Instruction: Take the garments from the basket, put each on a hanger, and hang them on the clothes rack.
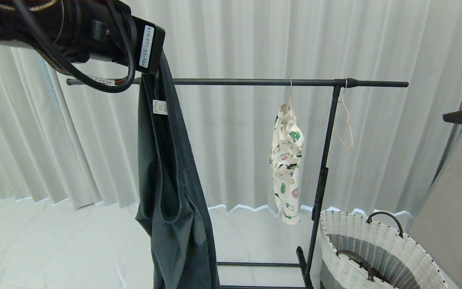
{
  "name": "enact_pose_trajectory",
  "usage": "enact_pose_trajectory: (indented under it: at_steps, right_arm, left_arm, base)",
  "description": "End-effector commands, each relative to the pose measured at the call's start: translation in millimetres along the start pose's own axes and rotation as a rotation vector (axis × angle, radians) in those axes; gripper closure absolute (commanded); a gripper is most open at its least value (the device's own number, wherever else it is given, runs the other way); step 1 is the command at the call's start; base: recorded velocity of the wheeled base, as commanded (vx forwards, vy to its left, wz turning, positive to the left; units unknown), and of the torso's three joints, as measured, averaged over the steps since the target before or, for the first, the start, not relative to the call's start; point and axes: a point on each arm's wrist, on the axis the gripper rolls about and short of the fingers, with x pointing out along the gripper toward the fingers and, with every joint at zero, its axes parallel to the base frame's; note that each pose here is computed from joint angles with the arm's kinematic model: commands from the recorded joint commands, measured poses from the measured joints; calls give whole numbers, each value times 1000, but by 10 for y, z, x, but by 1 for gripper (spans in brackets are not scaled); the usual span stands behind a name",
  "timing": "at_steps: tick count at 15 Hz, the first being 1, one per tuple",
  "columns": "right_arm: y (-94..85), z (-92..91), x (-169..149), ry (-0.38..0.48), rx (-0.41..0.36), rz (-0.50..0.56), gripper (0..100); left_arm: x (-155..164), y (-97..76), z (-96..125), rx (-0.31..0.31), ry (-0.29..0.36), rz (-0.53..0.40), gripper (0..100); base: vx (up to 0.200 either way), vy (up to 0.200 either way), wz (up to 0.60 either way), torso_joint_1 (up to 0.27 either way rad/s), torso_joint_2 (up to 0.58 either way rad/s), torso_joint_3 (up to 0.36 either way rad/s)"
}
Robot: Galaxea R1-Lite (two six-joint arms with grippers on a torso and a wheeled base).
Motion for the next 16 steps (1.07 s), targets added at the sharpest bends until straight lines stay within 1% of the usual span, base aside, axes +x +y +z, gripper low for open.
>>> enact_pose_trajectory:
  at_steps: [1, 6, 8, 10, 12, 16]
  right_arm:
    - [1, 1, -2, -1, 0, 1, 0]
    - [-4, -6, 25, 8, 3, -3, 0]
    - [-9, -11, 79, 21, 20, -5, 0]
    - [-9, -16, 94, 25, 20, -4, 0]
    - [-7, -24, 139, 37, 20, -1, 0]
    - [-10, -41, 225, 62, 23, 2, 0]
  left_arm:
    - [-18, 8, 5, -1, -3, 1, 100]
    - [-17, 2, 3, 0, -3, -1, 100]
    - [-10, -2, -6, 3, 2, -1, 100]
    - [4, -15, -42, 4, 23, 20, 100]
    - [-4, -44, -66, 9, 32, 14, 100]
    - [-32, -108, -57, 15, 25, -9, 100]
  base:
    - [0, 0, 0, 251, -505, -242]
    - [0, 0, 0, 255, -512, -255]
    - [0, 0, 0, 264, -542, -271]
    - [0, 0, 0, 198, -405, -198]
    - [200, 0, 0, 63, -119, -63]
    - [200, 0, 0, 15, -28, -5]
